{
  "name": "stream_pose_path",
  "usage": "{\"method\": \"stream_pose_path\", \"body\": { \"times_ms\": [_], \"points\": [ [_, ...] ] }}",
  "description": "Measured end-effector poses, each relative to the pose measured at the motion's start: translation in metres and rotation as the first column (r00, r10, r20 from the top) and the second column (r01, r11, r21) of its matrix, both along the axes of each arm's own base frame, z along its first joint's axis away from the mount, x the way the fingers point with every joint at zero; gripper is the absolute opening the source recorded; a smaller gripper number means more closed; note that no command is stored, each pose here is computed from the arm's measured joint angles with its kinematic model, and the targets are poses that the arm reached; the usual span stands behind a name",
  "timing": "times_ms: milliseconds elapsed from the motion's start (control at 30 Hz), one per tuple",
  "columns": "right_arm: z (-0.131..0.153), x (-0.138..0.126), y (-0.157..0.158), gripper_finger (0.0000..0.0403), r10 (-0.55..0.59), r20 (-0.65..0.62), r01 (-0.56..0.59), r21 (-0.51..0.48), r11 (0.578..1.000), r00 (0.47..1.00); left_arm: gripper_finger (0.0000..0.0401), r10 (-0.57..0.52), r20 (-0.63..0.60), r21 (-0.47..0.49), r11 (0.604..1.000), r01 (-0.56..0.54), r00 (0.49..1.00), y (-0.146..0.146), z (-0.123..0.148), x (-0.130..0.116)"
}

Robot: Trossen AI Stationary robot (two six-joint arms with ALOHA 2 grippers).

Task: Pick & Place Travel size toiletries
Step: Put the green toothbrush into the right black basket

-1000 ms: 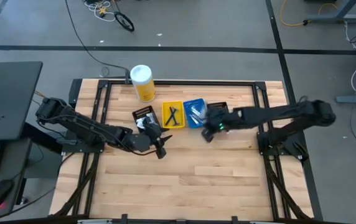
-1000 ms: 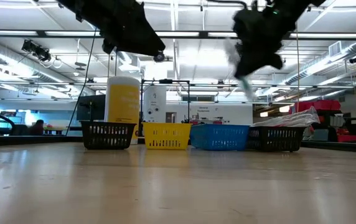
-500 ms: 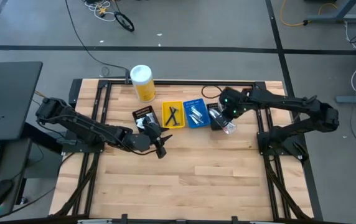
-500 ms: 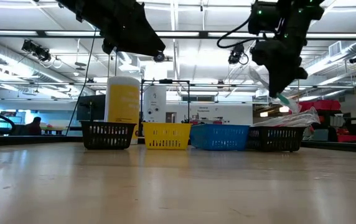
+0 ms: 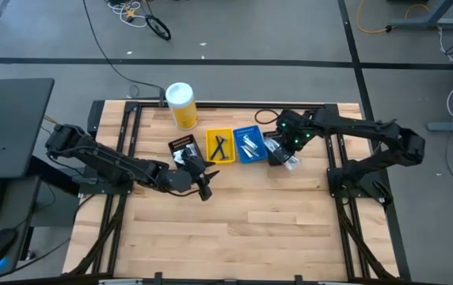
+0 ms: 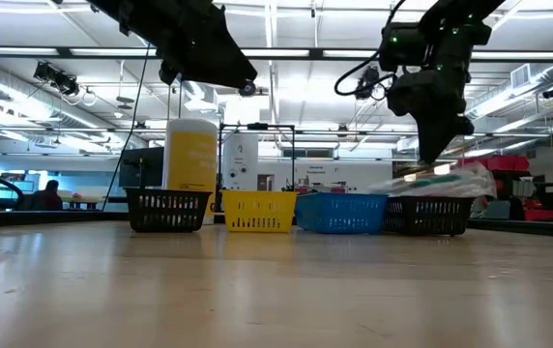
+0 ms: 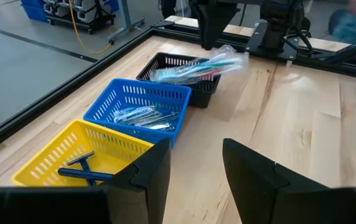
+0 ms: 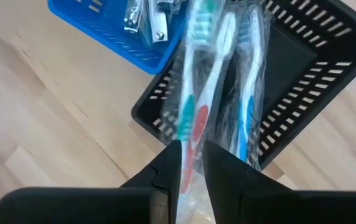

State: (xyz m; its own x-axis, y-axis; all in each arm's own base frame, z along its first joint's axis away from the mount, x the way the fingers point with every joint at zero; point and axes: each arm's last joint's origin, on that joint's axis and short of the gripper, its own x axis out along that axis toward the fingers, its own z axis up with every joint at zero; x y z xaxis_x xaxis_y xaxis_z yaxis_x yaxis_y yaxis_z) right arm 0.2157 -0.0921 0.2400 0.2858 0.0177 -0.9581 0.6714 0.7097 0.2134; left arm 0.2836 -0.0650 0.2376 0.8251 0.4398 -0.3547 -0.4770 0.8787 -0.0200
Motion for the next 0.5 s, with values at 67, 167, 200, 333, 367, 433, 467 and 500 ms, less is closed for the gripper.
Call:
{"method": "stream_pose_path", "body": {
  "times_ms": [67,167,200,333,367,433,467,500],
  "points": [
    [-0.001,0.001,0.0,0.0077,0.0,-0.004,0.0,0.001,1.0,1.0,0.0153,0.0,0.0,0.0,1.0,0.0,1.0,0.0,0.0,0.0],
    [-0.001,0.002,-0.003,0.0078,-0.014,-0.01,0.013,-0.053,0.999,1.0,0.0153,0.0,0.0,0.0,1.0,0.0,1.0,0.0,0.0,0.0],
    [-0.001,0.002,-0.003,0.0078,-0.019,-0.009,0.018,-0.072,0.997,1.0,0.0153,-0.001,-0.001,0.002,1.0,0.001,1.0,0.0,0.0,0.0],
    [0.001,0.01,-0.005,0.0079,-0.007,0.077,0.013,-0.073,0.997,0.997,0.0153,-0.002,-0.002,0.004,1.0,0.002,1.0,0.0,0.0,0.0],
    [0.003,0.014,-0.004,0.0079,0.009,0.122,-0.001,-0.063,0.998,0.993,0.0153,-0.002,-0.003,0.004,1.0,0.002,1.0,0.0,0.0,0.0],
    [0.006,0.022,0.0,0.0079,0.047,0.199,-0.035,-0.064,0.997,0.979,0.0153,-0.002,-0.003,0.005,1.0,0.002,1.0,0.0,0.0,0.0],
    [0.007,0.025,0.002,0.0079,0.061,0.223,-0.044,-0.079,0.996,0.973,0.0153,-0.003,-0.003,0.006,1.0,0.003,1.0,0.0,0.0,0.0],
    [0.008,0.028,0.004,0.0079,0.076,0.238,-0.054,-0.095,0.994,0.968,0.0153,-0.003,-0.004,0.006,1.0,0.003,1.0,0.0,0.0,0.0]
  ]
}}
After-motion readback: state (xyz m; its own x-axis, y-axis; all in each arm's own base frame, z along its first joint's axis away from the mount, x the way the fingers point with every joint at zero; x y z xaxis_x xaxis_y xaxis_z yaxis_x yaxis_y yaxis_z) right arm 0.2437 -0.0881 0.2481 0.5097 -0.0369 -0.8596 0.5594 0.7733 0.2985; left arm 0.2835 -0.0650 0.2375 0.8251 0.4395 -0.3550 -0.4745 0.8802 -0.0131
